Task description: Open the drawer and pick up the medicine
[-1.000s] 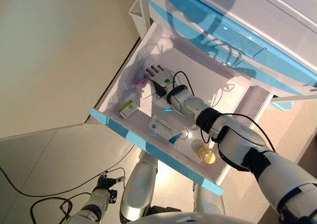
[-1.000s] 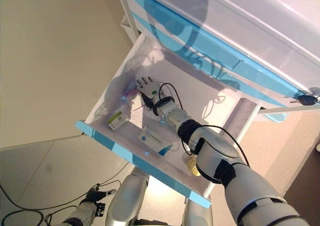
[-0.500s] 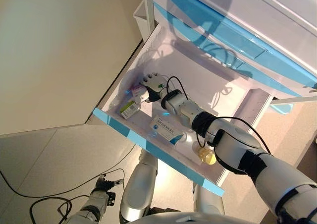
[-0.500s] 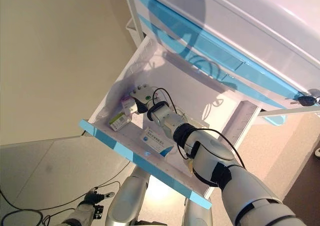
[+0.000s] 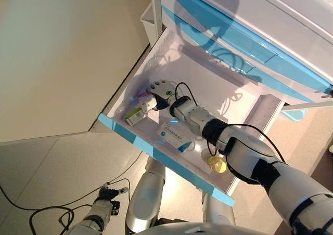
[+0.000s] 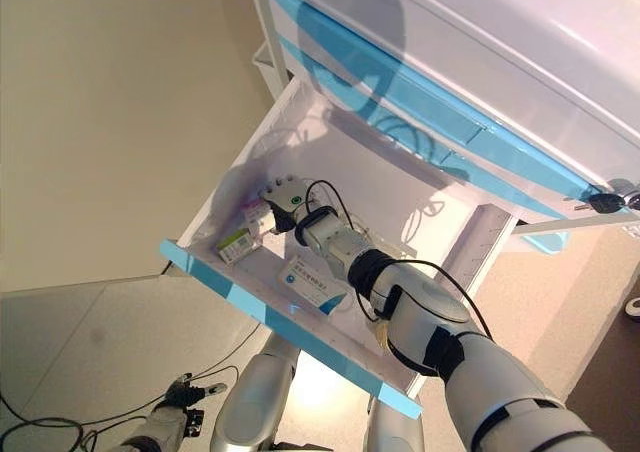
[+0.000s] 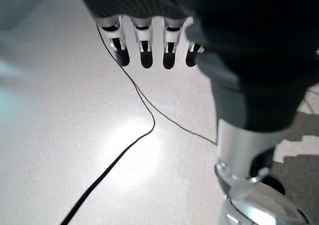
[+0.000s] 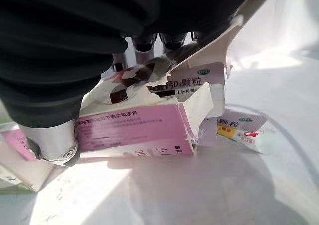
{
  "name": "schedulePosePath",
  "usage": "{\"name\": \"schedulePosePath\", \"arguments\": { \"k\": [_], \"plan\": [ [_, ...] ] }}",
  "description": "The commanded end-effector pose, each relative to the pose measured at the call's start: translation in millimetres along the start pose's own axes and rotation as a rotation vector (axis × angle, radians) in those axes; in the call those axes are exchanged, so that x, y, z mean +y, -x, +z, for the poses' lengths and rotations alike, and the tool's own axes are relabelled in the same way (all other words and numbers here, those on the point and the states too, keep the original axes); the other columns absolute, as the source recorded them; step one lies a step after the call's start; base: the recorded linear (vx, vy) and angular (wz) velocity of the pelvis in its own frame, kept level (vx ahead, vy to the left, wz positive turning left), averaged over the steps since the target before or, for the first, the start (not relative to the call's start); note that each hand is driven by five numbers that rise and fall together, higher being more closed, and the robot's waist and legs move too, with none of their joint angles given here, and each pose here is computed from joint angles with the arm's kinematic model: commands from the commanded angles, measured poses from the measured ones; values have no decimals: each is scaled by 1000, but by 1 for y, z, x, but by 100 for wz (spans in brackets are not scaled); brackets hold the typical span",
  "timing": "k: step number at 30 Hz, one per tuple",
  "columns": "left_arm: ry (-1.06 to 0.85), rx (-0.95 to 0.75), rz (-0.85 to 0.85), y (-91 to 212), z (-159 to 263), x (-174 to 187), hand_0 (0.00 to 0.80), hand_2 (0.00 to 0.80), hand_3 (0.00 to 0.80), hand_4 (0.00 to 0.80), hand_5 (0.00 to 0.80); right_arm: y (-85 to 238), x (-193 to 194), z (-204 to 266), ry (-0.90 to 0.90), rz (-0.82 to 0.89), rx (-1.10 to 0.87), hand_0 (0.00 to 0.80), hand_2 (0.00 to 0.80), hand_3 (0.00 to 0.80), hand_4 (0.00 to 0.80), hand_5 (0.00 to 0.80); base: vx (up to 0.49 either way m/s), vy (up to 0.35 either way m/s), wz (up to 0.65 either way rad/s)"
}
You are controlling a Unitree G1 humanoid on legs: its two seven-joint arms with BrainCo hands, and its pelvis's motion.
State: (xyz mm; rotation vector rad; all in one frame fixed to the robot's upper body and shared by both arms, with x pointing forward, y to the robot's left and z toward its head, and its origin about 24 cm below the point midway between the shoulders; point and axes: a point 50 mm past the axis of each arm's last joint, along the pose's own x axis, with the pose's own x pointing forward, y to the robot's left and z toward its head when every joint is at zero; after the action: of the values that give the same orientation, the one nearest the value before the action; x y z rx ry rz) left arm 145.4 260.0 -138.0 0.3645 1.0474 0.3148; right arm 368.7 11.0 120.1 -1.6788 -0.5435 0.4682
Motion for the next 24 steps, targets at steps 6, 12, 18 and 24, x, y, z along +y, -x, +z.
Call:
{"name": "schedulePosePath", "arguments": {
  "k": [6,12,18,24],
  "plan": [
    [-20,56,54,-2,-15,27,0,0,0,0,0,2,-37,7,-89,-99,-118,800,800,800,800,800,-6,13,-15],
    [-20,107,58,2,-33,32,0,0,0,0,0,16,-45,8,-176,-104,-197,800,800,800,800,800,32,7,-25],
    [-24,167,54,7,-54,34,0,0,0,0,0,27,-47,16,-361,-85,-270,800,800,800,800,800,46,-18,-34],
    [-74,254,31,15,-82,39,0,0,0,0,0,46,-70,14,-638,-74,-401,800,800,800,800,800,82,-58,-37]
  ]
}}
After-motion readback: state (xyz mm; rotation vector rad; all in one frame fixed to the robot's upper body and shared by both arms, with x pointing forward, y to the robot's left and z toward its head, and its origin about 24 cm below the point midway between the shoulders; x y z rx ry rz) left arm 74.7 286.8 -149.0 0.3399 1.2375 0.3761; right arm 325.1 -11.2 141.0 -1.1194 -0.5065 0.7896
